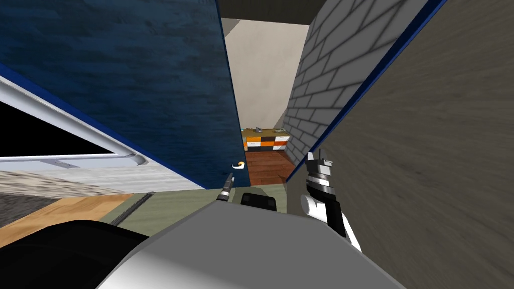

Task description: Pull the door open

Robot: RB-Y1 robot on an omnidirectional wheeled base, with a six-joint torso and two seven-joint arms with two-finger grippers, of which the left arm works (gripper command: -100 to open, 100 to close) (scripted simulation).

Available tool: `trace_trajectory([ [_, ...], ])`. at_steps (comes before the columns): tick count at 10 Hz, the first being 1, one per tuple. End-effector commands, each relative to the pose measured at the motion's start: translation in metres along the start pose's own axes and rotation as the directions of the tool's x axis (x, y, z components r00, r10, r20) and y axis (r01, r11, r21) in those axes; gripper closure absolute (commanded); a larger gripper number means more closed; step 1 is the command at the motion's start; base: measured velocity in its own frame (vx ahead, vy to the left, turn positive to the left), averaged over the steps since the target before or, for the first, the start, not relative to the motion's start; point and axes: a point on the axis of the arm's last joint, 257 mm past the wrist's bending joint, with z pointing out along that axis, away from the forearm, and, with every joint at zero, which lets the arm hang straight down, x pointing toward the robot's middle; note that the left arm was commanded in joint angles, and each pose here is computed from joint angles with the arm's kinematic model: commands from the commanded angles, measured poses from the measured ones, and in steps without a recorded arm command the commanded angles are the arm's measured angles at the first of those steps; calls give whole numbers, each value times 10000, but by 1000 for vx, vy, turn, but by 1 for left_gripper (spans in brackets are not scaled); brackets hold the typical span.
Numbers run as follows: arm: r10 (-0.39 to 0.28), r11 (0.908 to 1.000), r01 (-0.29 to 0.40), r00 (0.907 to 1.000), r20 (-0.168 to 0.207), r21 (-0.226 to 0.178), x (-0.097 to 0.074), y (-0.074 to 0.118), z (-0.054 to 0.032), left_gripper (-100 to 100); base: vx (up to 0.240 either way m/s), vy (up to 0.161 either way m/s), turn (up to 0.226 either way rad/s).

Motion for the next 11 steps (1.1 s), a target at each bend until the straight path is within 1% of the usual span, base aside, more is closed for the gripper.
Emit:
trace_trajectory([
  [1,-195,9998,194,9997,110,84,23,-28,9,-100,210,-14,93],
  [4,-554,9982,547,9980,305,233,68,-72,26,-100,214,-31,109],
  [6,-734,9969,723,9965,398,306,94,-92,33,-100,198,-72,125],
  [7,-675,9974,665,9970,368,280,85,-85,31,-100,91,-35,23],
  [8,-675,9974,665,9970,368,280,85,-85,31,100,-12,3,-18],
  [11,-675,9974,665,9970,368,280,85,-85,31,100,-25,11,-10],
])
